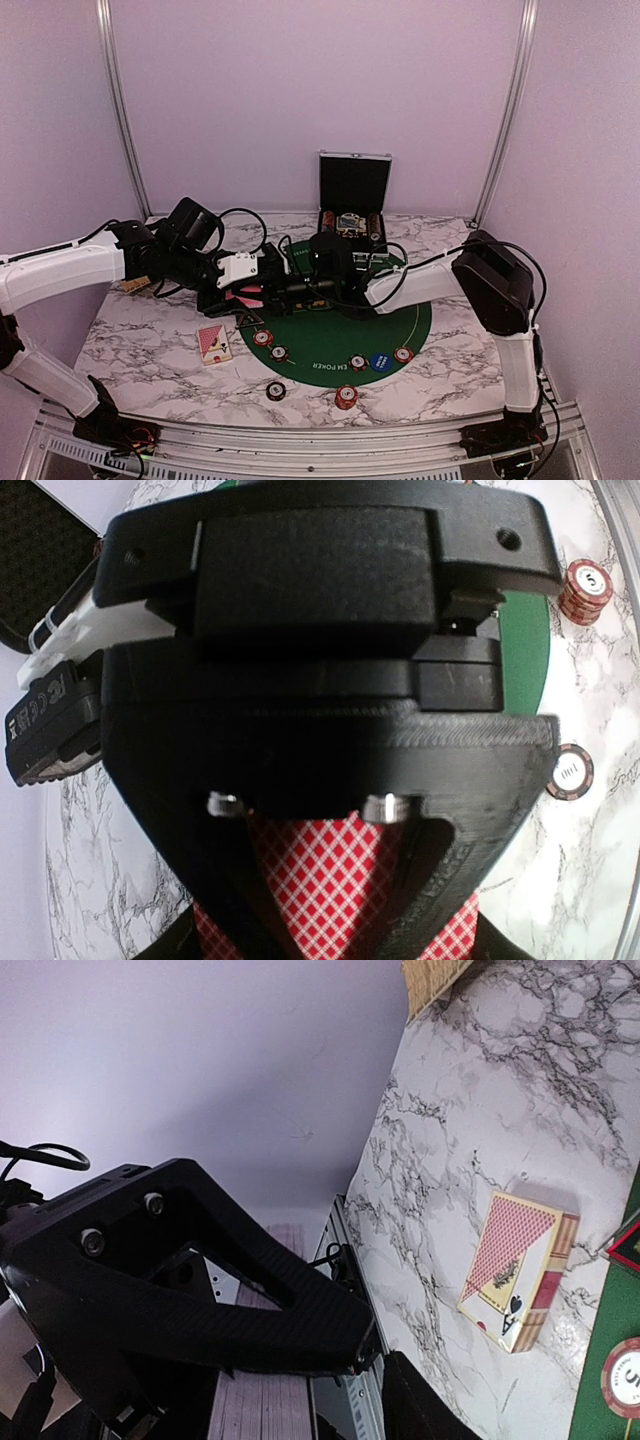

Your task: Distribute texas hold em gaming equipment

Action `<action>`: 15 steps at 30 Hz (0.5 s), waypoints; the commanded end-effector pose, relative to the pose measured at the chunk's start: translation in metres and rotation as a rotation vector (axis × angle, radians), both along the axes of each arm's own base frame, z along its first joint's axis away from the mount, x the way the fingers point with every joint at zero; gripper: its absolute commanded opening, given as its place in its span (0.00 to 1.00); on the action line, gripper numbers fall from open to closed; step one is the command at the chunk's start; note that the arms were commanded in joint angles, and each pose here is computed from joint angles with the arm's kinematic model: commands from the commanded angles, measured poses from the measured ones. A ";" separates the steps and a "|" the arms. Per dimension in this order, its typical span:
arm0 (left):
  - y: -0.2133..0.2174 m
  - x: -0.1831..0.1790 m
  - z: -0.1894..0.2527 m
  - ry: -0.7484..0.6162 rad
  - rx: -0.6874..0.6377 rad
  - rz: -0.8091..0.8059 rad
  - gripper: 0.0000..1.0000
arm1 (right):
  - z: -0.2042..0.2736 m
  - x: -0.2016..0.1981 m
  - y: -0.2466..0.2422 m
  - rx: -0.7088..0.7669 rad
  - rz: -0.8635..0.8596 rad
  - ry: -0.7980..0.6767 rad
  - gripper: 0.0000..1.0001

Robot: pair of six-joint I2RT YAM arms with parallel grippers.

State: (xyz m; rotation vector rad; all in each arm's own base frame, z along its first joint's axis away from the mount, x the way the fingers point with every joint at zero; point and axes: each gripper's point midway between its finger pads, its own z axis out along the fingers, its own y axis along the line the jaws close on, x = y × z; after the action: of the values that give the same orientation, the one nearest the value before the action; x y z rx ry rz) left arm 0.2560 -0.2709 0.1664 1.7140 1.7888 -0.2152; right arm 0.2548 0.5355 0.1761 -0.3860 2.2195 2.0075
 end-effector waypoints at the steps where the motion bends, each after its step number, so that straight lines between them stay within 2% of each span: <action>1: -0.002 -0.001 0.019 -0.029 -0.050 0.005 0.26 | 0.000 0.009 -0.008 -0.054 -0.040 -0.018 0.47; 9: 0.003 -0.004 0.017 -0.025 -0.046 0.018 0.25 | 0.001 0.013 -0.011 -0.099 -0.062 -0.036 0.46; 15: 0.006 -0.005 0.015 -0.022 -0.037 0.024 0.24 | 0.006 0.011 -0.013 -0.094 -0.057 -0.041 0.39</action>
State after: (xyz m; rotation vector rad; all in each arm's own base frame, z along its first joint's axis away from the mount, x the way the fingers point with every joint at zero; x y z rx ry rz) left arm 0.2529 -0.2671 0.1654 1.6993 1.8064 -0.2173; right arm 0.2552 0.5286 0.1774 -0.4053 2.2621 1.9140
